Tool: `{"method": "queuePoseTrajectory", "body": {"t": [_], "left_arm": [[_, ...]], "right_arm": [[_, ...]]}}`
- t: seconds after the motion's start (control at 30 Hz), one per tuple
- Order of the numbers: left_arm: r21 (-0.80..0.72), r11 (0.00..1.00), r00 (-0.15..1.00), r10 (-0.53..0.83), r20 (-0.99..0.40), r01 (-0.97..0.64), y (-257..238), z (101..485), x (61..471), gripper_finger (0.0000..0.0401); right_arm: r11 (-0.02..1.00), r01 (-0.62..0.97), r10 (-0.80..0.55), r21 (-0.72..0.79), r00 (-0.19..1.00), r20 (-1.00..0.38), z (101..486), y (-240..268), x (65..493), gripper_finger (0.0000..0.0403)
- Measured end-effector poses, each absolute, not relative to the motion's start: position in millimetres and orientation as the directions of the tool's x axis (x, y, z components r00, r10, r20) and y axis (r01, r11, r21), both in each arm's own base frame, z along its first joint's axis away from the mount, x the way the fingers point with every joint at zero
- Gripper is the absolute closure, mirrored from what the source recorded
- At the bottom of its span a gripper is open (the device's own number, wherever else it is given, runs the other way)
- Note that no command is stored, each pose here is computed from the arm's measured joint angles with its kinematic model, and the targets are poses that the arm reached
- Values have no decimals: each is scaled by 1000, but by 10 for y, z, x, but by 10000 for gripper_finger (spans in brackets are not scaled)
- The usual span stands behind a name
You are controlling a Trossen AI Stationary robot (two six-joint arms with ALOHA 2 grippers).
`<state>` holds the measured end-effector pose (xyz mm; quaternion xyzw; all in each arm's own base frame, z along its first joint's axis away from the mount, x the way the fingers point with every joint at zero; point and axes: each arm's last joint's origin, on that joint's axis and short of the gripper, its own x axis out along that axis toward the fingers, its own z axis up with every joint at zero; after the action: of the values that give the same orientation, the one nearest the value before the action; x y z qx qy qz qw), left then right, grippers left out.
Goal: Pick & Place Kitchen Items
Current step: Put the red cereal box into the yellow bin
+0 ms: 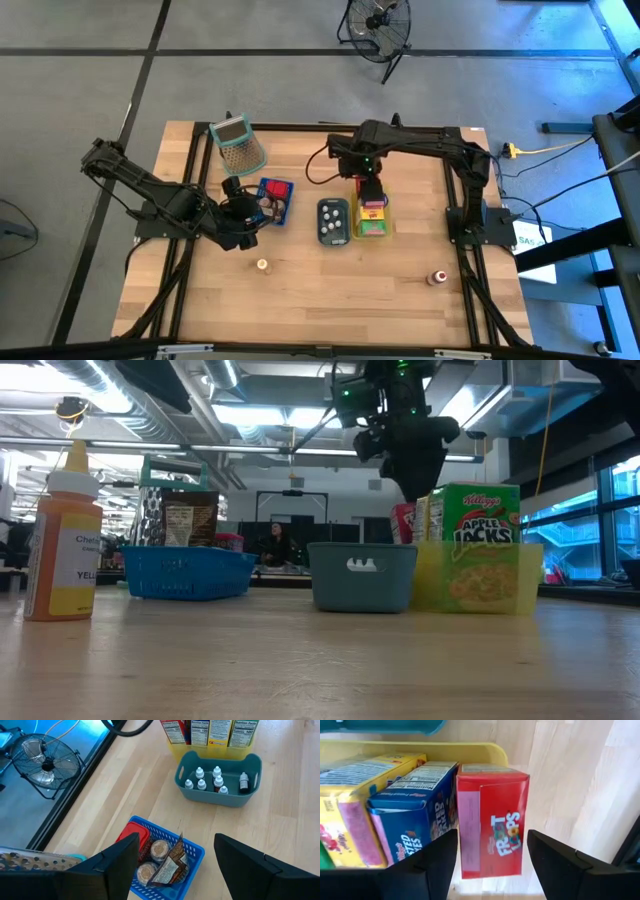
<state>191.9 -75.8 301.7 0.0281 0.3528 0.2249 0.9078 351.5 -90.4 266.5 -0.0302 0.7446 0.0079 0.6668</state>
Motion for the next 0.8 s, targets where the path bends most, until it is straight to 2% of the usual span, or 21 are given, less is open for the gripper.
{"method": "queuePoseTrajectory", "body": {"t": [0.3,0.53,0.67,0.8], "left_arm": [[210,897,650,428,-628,-389,-759,3017,1919,148],[210,897,650,429,-627,-389,-758,3017,1919,148],[210,897,650,429,-627,-389,-758,3017,1919,148],[211,896,650,430,-627,-390,-758,3017,1918,148]], "right_arm": [[999,-31,-35,-32,-107,-994,2875,-900,3497,162],[998,-43,-54,-53,-32,-998,3064,-864,3545,167],[996,-51,-74,-72,-29,-997,3081,-844,3551,196],[995,-58,-89,-87,-33,-995,3082,-854,3549,257]]}}
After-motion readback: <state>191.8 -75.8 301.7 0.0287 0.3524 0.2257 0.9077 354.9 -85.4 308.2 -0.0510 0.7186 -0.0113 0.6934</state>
